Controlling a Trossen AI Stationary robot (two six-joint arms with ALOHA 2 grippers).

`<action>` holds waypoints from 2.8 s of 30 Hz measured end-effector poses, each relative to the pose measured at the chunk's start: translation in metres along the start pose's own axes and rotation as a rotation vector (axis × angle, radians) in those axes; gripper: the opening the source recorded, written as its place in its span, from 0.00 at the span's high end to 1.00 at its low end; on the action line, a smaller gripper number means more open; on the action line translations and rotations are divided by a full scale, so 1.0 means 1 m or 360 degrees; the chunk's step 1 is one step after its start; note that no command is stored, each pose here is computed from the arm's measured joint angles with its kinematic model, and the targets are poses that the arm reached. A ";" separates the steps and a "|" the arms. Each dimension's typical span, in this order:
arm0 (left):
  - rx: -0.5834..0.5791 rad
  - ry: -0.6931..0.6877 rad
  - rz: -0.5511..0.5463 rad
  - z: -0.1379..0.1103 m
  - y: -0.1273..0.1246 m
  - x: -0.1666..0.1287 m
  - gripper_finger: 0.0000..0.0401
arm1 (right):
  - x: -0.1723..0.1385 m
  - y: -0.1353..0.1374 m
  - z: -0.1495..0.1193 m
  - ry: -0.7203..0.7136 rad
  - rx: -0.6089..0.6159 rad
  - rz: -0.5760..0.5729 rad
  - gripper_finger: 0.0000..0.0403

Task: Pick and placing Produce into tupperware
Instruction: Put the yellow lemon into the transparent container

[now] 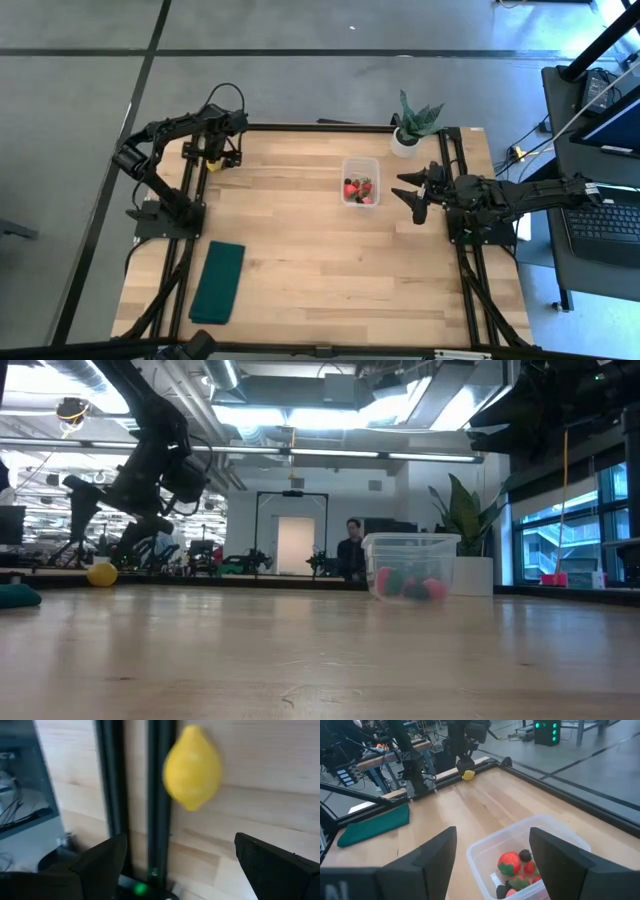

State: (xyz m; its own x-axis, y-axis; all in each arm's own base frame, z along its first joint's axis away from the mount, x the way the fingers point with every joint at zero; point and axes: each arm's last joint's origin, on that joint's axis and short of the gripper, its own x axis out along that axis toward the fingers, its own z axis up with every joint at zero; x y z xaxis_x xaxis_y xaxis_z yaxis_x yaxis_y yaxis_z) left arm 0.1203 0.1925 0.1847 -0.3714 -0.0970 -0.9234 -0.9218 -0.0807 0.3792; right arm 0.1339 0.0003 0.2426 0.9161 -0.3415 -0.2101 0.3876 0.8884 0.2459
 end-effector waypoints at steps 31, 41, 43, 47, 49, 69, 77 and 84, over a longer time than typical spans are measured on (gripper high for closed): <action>-0.0096 -0.0093 0.0014 0.005 0.007 0.043 0.10 | 0.000 0.000 0.000 0.0000 -0.0001 -0.0001 0.37; -0.0078 -0.0195 -0.0070 0.010 0.002 0.046 0.10 | 0.000 0.000 0.000 0.0000 0.0007 -0.0001 0.37; -0.0037 -0.0224 -0.0080 0.011 0.001 0.046 0.10 | 0.000 0.000 0.000 0.0000 0.0008 -0.0001 0.37; 0.0010 -0.0271 -0.0107 0.014 -0.001 0.045 0.10 | 0.000 0.000 0.000 0.0000 0.0009 -0.0001 0.37; 0.0006 -0.0279 -0.0113 0.015 -0.001 0.045 0.10 | 0.000 0.000 0.000 0.0000 0.0009 -0.0001 0.37; -0.0066 -0.0305 -0.0146 0.016 -0.004 0.044 0.12 | 0.000 0.000 0.000 0.0000 0.0008 -0.0001 0.37; -0.0084 -0.0308 -0.0158 0.016 -0.004 0.044 0.20 | 0.000 0.000 0.000 0.0000 0.0007 -0.0001 0.37; -0.0094 -0.0317 -0.0145 0.016 -0.004 0.044 0.28 | 0.000 0.000 0.000 0.0000 0.0004 -0.0001 0.37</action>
State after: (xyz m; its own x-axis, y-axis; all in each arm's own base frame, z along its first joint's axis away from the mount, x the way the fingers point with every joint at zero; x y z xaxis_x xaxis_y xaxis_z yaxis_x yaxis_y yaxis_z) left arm 0.1057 0.2045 0.1414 -0.3068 0.1105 -0.9453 -0.9466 -0.1390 0.2910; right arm 0.1339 0.0003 0.2426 0.9160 -0.3418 -0.2101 0.3882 0.8875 0.2482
